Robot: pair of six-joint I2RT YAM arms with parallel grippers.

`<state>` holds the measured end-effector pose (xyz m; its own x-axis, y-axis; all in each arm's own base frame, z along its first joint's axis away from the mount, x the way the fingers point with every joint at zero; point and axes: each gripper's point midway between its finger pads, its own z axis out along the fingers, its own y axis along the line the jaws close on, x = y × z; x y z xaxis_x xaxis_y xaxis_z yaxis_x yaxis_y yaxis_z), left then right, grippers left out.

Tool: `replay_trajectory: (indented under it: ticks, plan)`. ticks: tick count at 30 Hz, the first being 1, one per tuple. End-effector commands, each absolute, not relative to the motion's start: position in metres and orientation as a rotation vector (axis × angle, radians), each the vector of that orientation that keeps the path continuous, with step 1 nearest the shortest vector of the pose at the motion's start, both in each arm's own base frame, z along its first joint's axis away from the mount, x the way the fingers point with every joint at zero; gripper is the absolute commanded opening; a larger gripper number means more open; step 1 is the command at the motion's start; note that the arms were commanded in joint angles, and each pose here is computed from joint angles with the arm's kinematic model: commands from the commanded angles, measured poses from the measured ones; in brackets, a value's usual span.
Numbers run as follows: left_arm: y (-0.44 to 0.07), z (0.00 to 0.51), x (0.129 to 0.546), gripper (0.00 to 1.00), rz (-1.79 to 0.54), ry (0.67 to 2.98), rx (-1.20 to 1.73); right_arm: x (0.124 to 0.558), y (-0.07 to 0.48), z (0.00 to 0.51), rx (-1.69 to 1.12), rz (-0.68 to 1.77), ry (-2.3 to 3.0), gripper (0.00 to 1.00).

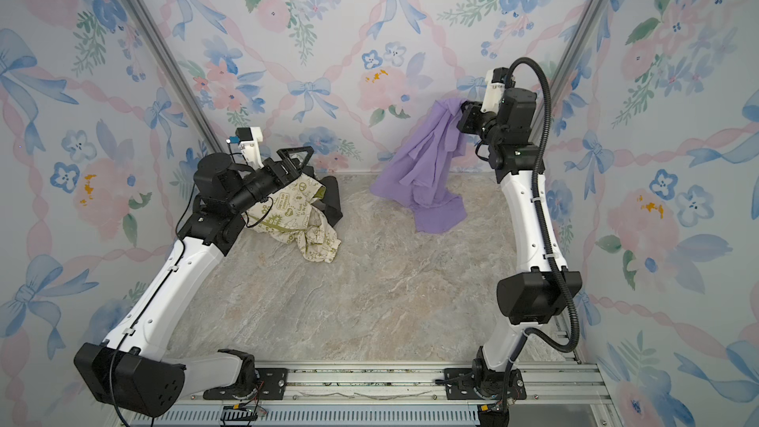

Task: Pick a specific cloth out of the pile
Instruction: 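Lower the purple cloth with the right gripper onto the clear table and release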

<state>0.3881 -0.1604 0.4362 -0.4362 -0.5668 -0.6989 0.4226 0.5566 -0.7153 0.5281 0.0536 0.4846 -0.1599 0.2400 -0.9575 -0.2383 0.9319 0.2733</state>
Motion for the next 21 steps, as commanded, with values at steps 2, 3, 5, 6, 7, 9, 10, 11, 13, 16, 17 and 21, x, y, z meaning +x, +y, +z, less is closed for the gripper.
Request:
replay_trajectory:
  ticks: [2,3,5,6,7,9,10,11,13,16,17,21]
  plan:
    - [-0.156,0.446,0.382,0.98,-1.099,1.643,-0.086,0.526,0.024,0.495,0.035,0.332,1.658,0.0]
    - [-0.156,0.446,0.381,0.98,-1.1,1.643,-0.088,0.526,0.014,0.492,0.057,0.313,1.668,0.0]
    - [-0.155,0.446,0.381,0.98,-1.097,1.642,-0.092,0.525,-0.001,0.482,0.102,0.28,1.692,0.0]
    - [-0.155,0.446,0.381,0.98,-1.098,1.643,-0.094,0.525,-0.012,0.477,0.132,0.257,1.704,0.0]
    - [-0.154,0.446,0.38,0.98,-1.094,1.641,-0.098,0.524,-0.02,0.47,0.159,0.24,1.718,0.0]
    - [-0.153,0.446,0.38,0.98,-1.091,1.639,-0.103,0.52,-0.034,0.46,0.203,0.214,1.739,0.01]
    - [-0.153,0.446,0.38,0.98,-1.092,1.64,-0.103,0.519,-0.039,0.454,0.218,0.205,1.752,0.02]
    - [-0.153,0.445,0.38,0.98,-1.091,1.639,-0.105,0.517,-0.042,0.449,0.225,0.197,1.762,0.02]
    - [-0.153,0.445,0.382,0.98,-1.092,1.639,-0.109,0.514,-0.043,0.441,0.22,0.19,1.781,0.04]
    - [-0.153,0.446,0.383,0.98,-1.1,1.635,-0.116,0.511,-0.04,0.432,0.212,0.203,1.799,0.07]
    - [-0.153,0.446,0.383,0.98,-1.103,1.632,-0.118,0.511,-0.039,0.43,0.212,0.21,1.803,0.07]
    - [-0.152,0.446,0.385,0.98,-1.101,1.629,-0.132,0.509,-0.034,0.419,0.21,0.242,1.83,0.12]
